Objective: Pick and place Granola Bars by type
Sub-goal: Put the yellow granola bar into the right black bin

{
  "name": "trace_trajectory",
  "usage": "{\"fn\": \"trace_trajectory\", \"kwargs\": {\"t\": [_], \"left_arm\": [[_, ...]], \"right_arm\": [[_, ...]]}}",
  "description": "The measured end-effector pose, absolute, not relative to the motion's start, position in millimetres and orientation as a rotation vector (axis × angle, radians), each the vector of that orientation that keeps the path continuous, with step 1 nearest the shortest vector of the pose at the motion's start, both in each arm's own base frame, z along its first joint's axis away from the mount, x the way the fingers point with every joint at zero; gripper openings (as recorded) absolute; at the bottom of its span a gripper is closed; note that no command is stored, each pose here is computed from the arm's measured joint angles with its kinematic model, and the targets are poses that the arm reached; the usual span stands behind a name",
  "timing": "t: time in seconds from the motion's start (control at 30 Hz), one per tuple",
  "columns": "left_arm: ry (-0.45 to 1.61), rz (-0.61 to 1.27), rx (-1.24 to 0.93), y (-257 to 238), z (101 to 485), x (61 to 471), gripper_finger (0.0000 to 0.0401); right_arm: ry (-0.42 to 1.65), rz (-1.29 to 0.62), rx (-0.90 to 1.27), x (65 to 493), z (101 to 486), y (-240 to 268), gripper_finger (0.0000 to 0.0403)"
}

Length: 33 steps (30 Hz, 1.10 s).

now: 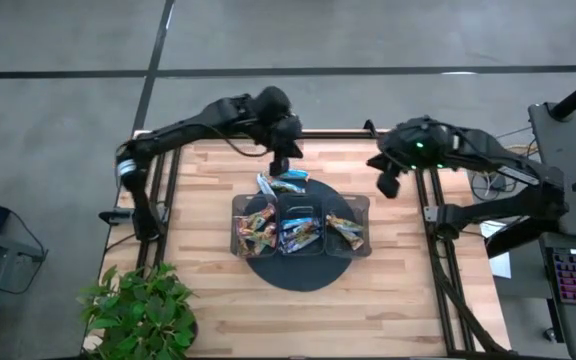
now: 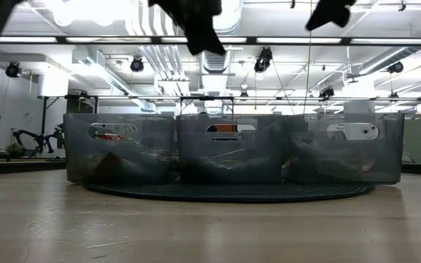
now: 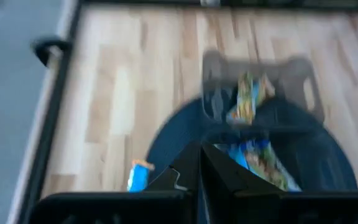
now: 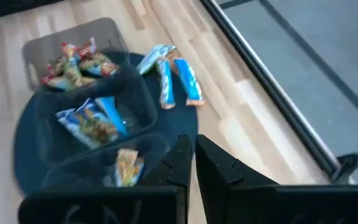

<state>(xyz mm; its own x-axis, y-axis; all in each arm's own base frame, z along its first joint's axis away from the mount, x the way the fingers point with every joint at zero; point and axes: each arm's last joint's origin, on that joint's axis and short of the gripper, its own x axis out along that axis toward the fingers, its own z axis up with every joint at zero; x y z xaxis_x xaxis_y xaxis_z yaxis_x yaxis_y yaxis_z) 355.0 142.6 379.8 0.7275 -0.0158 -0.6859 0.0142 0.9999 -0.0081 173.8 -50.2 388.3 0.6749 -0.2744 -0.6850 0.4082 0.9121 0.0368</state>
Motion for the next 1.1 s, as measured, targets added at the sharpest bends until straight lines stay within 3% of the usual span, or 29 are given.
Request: {"fn": "trace_trajectory", "kwargs": {"t": [0.33, 0.57, 0.83, 1.1], "left_arm": [[0.533, 0.076, -0.070, 111.5, 396.0, 277.3, 0.0000], [0.454, 0.201, -0.038, 98.6, 400.8, 238.9, 0.0000], [0.412, 0.225, -0.046, 94.3, 410.5, 225.9, 0.0000], [0.425, 0.228, -0.061, 93.0, 410.2, 222.8, 0.0000]], "right_arm": [[0.681, -0.357, 0.268, 205.6, 389.7, -107.1, 0.0026], [0.706, -0.296, 0.292, 238.8, 386.0, -147.7, 0.0106], [0.822, -0.173, 0.343, 294.6, 370.9, -185.9, 0.0210], [0.872, -0.076, 0.243, 335.1, 356.1, -212.2, 0.0252]]}}
